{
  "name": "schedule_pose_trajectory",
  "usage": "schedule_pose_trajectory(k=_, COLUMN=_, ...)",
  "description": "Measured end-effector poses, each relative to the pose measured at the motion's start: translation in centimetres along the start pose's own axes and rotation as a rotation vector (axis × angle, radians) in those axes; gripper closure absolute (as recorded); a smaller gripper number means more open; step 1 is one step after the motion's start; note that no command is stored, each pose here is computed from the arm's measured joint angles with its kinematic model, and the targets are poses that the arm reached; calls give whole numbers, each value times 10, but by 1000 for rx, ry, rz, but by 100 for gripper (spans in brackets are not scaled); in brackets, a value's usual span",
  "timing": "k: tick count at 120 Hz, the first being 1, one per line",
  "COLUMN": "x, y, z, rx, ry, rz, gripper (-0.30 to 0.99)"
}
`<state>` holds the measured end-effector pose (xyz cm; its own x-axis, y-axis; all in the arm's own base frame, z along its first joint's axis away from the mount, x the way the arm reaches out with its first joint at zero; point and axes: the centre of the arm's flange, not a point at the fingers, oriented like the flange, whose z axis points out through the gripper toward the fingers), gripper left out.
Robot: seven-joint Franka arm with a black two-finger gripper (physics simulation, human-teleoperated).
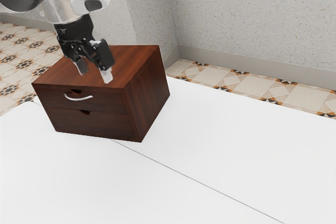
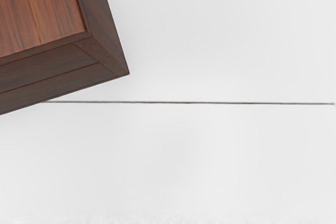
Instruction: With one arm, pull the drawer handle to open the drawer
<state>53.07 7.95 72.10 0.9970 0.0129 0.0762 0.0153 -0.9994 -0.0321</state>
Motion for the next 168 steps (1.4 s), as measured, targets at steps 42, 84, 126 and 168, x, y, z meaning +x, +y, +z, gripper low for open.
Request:
schedule_pose_trajectory(k=42, x=-25, y=-7, z=-7, rx=-20, ry=-36, rz=-79, gripper=2)
schedule_pose_trajectory(k=84, x=-48, y=20, z=-9, rx=-50, ry=-176, rz=-758, gripper=3)
schedule_pose_trajectory(k=126, x=-61, y=-134, z=11, rx=25, ry=-109, rz=-1596, gripper=3)
schedule_pose_trajectory(k=168, x=-65, y=-133, z=18, rx=115, ry=-44, rz=-1912, gripper=3)
